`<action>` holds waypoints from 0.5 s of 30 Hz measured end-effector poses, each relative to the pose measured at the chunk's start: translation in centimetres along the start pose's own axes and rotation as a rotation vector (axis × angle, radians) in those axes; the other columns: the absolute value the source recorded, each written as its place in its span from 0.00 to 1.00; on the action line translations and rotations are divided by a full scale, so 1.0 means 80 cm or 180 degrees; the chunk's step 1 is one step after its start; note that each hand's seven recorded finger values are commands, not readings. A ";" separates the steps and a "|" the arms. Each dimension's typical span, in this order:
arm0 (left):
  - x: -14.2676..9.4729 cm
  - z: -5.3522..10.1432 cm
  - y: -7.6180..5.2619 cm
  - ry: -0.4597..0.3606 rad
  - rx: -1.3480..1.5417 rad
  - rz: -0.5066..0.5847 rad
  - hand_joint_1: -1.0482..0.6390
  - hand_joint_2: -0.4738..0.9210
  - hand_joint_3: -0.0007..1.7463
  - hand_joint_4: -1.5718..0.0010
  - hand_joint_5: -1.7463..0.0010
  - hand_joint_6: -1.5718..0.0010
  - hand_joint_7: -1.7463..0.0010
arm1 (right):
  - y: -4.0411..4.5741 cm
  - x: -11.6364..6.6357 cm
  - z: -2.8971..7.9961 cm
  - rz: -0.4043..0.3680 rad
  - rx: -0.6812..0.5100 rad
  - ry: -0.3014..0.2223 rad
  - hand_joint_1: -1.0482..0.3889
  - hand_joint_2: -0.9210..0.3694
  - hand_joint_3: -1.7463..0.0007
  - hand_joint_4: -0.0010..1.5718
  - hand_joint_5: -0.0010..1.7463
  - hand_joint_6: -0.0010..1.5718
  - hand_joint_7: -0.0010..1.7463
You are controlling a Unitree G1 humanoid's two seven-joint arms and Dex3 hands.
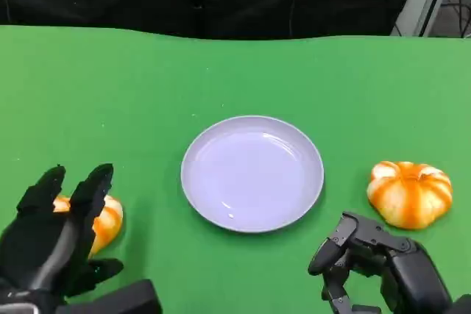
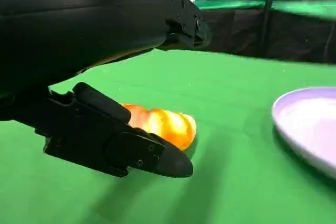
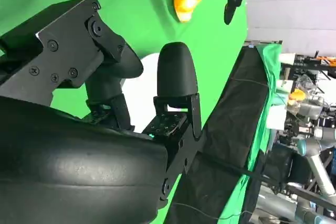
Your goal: Grasp the bread from the table and place it into the plate.
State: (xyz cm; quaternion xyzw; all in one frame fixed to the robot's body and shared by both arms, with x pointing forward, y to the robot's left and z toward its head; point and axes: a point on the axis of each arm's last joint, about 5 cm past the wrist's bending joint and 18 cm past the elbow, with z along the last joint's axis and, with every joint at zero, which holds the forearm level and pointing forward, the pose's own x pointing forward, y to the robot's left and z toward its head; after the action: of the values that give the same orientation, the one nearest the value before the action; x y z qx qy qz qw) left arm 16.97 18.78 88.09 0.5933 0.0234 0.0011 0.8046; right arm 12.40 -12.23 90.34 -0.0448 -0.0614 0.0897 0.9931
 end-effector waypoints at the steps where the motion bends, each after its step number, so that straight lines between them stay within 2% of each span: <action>1: 0.003 0.001 0.001 0.0034 0.0026 -0.0033 0.24 1.00 0.08 0.95 0.98 0.92 0.99 | 0.000 0.000 0.000 -0.0001 0.0003 0.0000 0.76 0.37 0.28 0.46 0.95 0.46 0.79; 4: 0.015 0.004 0.002 0.0158 0.0063 -0.0162 0.24 1.00 0.09 0.95 0.97 0.91 0.99 | 0.000 0.000 0.000 -0.0001 0.0004 0.0000 0.76 0.37 0.28 0.46 0.95 0.46 0.79; 8: 0.027 0.003 -0.008 0.0351 0.0150 -0.0428 0.26 1.00 0.09 0.92 0.96 0.90 0.98 | -0.001 0.000 0.000 -0.0003 -0.0001 0.0003 0.76 0.37 0.28 0.46 0.95 0.46 0.78; 15: 0.050 0.001 -0.025 0.0427 0.0302 -0.0699 0.28 1.00 0.06 0.86 0.93 0.84 0.97 | -0.001 -0.001 0.000 -0.0004 0.0006 0.0012 0.76 0.36 0.29 0.46 0.94 0.46 0.78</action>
State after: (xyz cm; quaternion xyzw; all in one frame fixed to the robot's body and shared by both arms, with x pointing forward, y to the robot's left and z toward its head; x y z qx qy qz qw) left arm 20.95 18.28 86.07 0.6232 0.1419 -0.0484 0.7676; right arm 12.35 -12.31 90.31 -0.0441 -0.0596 0.0891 0.9933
